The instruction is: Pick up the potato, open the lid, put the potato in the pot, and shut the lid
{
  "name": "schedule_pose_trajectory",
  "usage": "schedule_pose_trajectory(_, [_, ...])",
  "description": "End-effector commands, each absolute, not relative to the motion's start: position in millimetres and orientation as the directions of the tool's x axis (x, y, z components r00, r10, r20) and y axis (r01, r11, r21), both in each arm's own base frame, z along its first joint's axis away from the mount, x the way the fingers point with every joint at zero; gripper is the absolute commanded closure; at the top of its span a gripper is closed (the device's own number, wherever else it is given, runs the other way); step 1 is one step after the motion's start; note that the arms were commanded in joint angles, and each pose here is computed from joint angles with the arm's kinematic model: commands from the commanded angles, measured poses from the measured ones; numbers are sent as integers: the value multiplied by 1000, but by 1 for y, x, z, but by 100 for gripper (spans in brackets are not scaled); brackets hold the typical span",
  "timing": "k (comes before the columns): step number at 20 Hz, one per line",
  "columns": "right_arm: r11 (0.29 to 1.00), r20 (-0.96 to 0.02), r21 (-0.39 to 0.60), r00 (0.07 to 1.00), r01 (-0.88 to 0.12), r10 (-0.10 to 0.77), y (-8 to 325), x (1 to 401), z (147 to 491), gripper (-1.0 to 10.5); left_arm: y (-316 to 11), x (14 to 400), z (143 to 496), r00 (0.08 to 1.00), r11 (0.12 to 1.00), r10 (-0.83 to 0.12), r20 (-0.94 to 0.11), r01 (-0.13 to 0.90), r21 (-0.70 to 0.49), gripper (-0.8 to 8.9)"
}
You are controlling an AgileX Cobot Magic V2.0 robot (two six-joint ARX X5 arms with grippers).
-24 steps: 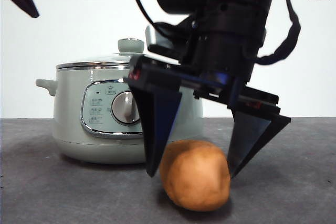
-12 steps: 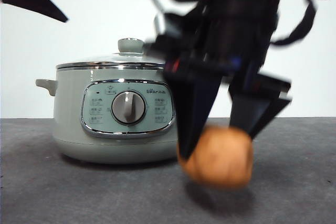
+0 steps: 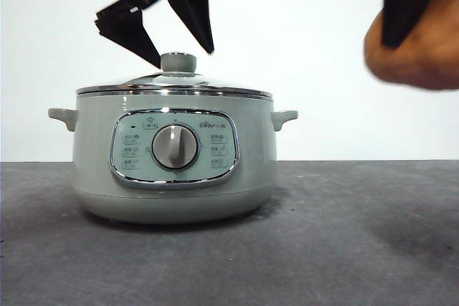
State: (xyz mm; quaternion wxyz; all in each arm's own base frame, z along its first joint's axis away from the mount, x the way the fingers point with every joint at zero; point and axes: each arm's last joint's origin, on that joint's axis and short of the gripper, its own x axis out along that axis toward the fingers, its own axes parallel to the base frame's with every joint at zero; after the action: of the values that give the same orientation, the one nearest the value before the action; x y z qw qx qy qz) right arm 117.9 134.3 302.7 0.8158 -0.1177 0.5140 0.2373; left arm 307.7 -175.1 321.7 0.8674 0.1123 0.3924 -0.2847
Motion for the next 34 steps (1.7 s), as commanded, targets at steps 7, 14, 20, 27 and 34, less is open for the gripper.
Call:
schedule_pose_trajectory(7, [873, -853, 71, 424, -482, 304, 120, 106, 316, 950, -185, 314, 312, 558, 817, -363, -746, 576, 33, 822])
schedule_pose_trajectory(14, [881, -832, 94, 449, -464, 326, 123, 109, 318, 950, -184, 312, 316, 569, 822, -368, -735, 569, 29, 822])
schedule_pose_trajectory(20, [885, -809, 140, 464, -445, 361, 146, 128, 336, 951, -165, 291, 357, 656, 835, -397, -642, 548, 43, 822])
schedule_pose_trajectory(27, [842, -793, 115, 461, -528, 398, 213, 184, 369, 951, -109, 268, 401, 823, 923, -201, -531, 341, 179, 822])
schedule_pose_trajectory(34, [800, -832, 84, 400, -594, 384, 293, 257, 350, 953, -33, 276, 402, 821, 978, 21, -571, 101, 181, 822])
